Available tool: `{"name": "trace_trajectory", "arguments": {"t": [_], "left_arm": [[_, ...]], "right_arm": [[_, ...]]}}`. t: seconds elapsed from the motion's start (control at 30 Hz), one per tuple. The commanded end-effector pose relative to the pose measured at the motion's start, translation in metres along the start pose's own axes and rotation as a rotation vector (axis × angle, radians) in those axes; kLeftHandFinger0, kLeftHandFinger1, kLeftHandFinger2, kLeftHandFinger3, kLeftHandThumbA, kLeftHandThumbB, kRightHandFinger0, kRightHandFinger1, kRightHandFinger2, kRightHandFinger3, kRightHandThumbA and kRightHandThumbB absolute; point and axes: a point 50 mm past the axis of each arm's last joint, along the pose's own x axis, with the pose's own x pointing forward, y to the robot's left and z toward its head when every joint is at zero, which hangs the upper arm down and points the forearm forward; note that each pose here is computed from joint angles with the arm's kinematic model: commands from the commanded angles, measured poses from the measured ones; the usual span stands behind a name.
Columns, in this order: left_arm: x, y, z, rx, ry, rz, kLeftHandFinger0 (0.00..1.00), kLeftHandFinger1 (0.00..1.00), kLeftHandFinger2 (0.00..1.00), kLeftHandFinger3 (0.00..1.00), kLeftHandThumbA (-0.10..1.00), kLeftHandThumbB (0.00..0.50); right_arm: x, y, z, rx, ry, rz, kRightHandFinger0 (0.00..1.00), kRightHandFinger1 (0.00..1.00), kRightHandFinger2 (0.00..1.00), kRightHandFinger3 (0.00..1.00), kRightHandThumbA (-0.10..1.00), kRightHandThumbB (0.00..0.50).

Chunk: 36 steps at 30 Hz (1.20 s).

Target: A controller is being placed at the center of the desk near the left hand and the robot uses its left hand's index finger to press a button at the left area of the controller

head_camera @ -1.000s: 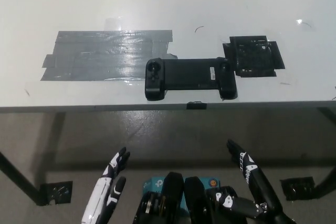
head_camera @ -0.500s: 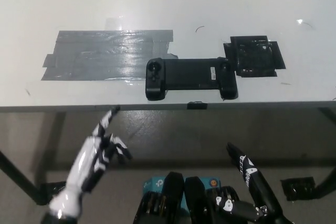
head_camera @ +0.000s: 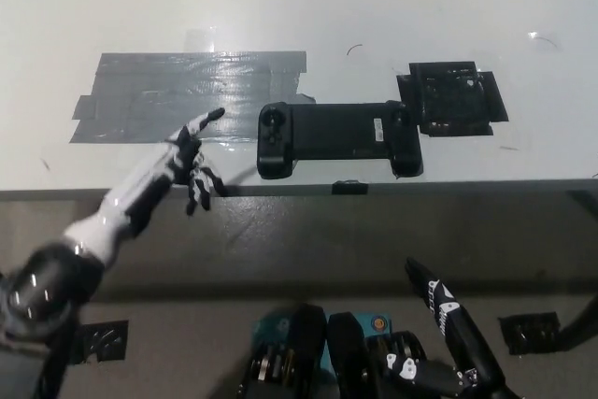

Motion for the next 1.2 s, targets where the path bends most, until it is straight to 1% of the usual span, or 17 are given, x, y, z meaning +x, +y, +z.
{"name": "trace_trajectory", "arguments": {"t": [0.0, 0.03, 0.13, 0.17, 0.2, 0.27, 0.43, 0.5, 0.57, 0.63, 0.7, 0.77, 0.87, 0.93, 0.97, 1.07, 1.17], "left_arm": [[0.038, 0.032, 0.020, -0.278, 0.133, -0.308, 0.07, 0.19, 0.42, 1.00, 1.00, 0.382], [0.045, 0.036, 0.023, -0.262, 0.177, -0.333, 0.07, 0.22, 0.46, 1.00, 1.00, 0.412], [0.055, 0.039, 0.026, -0.231, 0.230, -0.385, 0.07, 0.24, 0.51, 1.00, 1.00, 0.397], [0.059, 0.041, 0.027, -0.214, 0.241, -0.395, 0.11, 0.24, 0.51, 1.00, 1.00, 0.393], [0.062, 0.043, 0.027, -0.192, 0.252, -0.403, 0.11, 0.22, 0.49, 1.00, 1.00, 0.390], [0.065, 0.043, 0.027, -0.176, 0.280, -0.419, 0.10, 0.21, 0.49, 1.00, 1.00, 0.392], [0.076, 0.048, 0.026, -0.146, 0.336, -0.466, 0.07, 0.25, 0.53, 1.00, 1.00, 0.417], [0.077, 0.049, 0.026, -0.125, 0.354, -0.491, 0.05, 0.25, 0.51, 1.00, 1.00, 0.433], [0.077, 0.050, 0.029, -0.086, 0.377, -0.519, 0.10, 0.24, 0.49, 1.00, 1.00, 0.427], [0.078, 0.050, 0.029, -0.062, 0.395, -0.543, 0.11, 0.26, 0.49, 1.00, 1.00, 0.438], [0.079, 0.051, 0.029, -0.075, 0.408, -0.559, 0.12, 0.21, 0.43, 1.00, 1.00, 0.429], [0.075, 0.053, 0.025, -0.080, 0.422, -0.574, 0.01, 0.01, 0.24, 1.00, 1.00, 0.430], [0.073, 0.055, 0.026, -0.071, 0.424, -0.574, 0.00, 0.00, 0.08, 1.00, 1.00, 0.407], [0.074, 0.053, 0.025, -0.101, 0.406, -0.556, 0.00, 0.00, 0.03, 1.00, 1.00, 0.397], [0.075, 0.053, 0.024, -0.111, 0.401, -0.549, 0.00, 0.00, 0.04, 1.00, 1.00, 0.399], [0.077, 0.055, 0.026, -0.102, 0.405, -0.541, 0.00, 0.00, 0.08, 1.00, 1.00, 0.439], [0.081, 0.055, 0.029, -0.093, 0.402, -0.535, 0.00, 0.00, 0.19, 1.00, 1.00, 0.439]], "right_arm": [[0.004, -0.008, 0.017, -0.037, -0.085, 0.011, 1.00, 1.00, 1.00, 1.00, 0.89, 0.263], [0.005, -0.009, 0.018, -0.038, -0.091, 0.012, 1.00, 1.00, 1.00, 1.00, 0.88, 0.256], [0.004, -0.009, 0.019, -0.042, -0.094, 0.010, 1.00, 1.00, 1.00, 1.00, 0.88, 0.259], [0.004, -0.010, 0.019, -0.043, -0.097, 0.010, 1.00, 1.00, 1.00, 1.00, 0.87, 0.254], [0.004, -0.010, 0.019, -0.044, -0.099, 0.009, 1.00, 1.00, 1.00, 1.00, 0.87, 0.254], [0.003, -0.008, 0.019, -0.043, -0.097, 0.008, 1.00, 1.00, 1.00, 1.00, 0.87, 0.255], [0.008, -0.009, 0.023, -0.049, -0.103, 0.014, 1.00, 1.00, 1.00, 1.00, 0.86, 0.251], [0.010, -0.009, 0.024, -0.059, -0.107, 0.016, 1.00, 1.00, 1.00, 1.00, 0.86, 0.249], [0.012, -0.009, 0.024, -0.057, -0.109, 0.019, 1.00, 1.00, 1.00, 1.00, 0.85, 0.248], [0.013, -0.009, 0.024, -0.051, -0.108, 0.016, 1.00, 1.00, 1.00, 1.00, 0.85, 0.252], [0.013, -0.010, 0.025, -0.048, -0.106, 0.017, 1.00, 1.00, 1.00, 1.00, 0.83, 0.254], [0.009, -0.007, 0.023, -0.041, -0.102, 0.023, 1.00, 1.00, 1.00, 1.00, 0.83, 0.253], [0.006, -0.006, 0.021, -0.042, -0.097, 0.023, 1.00, 1.00, 1.00, 1.00, 0.83, 0.257], [0.003, -0.008, 0.021, -0.050, -0.093, 0.025, 1.00, 1.00, 1.00, 1.00, 0.82, 0.245], [0.003, -0.008, 0.022, -0.053, -0.094, 0.023, 1.00, 1.00, 1.00, 1.00, 0.82, 0.244], [0.006, -0.008, 0.023, -0.052, -0.098, 0.026, 1.00, 1.00, 1.00, 1.00, 0.82, 0.244], [0.007, -0.009, 0.024, -0.053, -0.099, 0.029, 1.00, 1.00, 1.00, 1.00, 0.82, 0.240]]}}
